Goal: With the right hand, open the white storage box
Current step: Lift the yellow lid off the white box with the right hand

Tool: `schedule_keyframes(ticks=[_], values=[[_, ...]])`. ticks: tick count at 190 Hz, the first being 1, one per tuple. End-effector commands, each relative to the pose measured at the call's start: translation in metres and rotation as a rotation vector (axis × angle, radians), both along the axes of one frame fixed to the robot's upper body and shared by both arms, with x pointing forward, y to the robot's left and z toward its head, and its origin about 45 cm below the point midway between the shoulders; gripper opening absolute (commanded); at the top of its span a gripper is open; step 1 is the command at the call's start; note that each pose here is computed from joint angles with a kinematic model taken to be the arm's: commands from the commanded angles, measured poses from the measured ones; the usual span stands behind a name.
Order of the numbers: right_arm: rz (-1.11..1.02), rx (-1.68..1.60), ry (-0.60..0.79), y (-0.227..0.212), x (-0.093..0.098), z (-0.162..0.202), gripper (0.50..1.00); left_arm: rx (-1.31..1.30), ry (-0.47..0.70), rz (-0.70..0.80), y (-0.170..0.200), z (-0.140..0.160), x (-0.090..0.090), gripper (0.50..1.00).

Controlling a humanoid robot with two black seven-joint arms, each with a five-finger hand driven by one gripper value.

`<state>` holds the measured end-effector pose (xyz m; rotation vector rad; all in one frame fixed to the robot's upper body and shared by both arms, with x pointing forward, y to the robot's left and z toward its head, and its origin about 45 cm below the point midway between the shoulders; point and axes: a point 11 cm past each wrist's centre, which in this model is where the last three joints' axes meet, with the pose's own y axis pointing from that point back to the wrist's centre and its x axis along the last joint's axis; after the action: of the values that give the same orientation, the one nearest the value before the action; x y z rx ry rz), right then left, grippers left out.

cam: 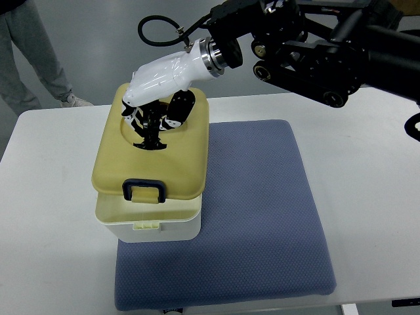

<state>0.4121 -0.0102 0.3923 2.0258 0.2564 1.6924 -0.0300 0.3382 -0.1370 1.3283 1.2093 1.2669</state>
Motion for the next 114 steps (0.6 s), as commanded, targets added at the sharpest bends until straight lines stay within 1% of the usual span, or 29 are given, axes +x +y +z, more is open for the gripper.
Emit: schedule_keyframes(ticks=[1,38,56,82,114], values=[[-0.066,0.001,-0.017,-0.026,0.015,0.007,0.5,0.0,0.0,0.0,0.0,0.0,0.0,1.0],[-0.208,0.013,-0.047,-0.081,0.044,0.017,0.5,0.0,0.0,0.0,0.0,0.0,0.0,1.0],[-0.284,0.013,-0.037,-0.112,0.056,0.009,0.5,0.0,0.0,0.0,0.0,0.0,0.0,1.0],[-0.358,0.015,-0.032,-0.149,0.063,-0.004,0.5,0.0,0.0,0.0,0.0,0.0,0.0,1.0],[-0.442,0.008,0.004,-0.193,0.063,-0.042,0.5,0.0,0.0,0.0,0.0,0.0,0.0,1.0]])
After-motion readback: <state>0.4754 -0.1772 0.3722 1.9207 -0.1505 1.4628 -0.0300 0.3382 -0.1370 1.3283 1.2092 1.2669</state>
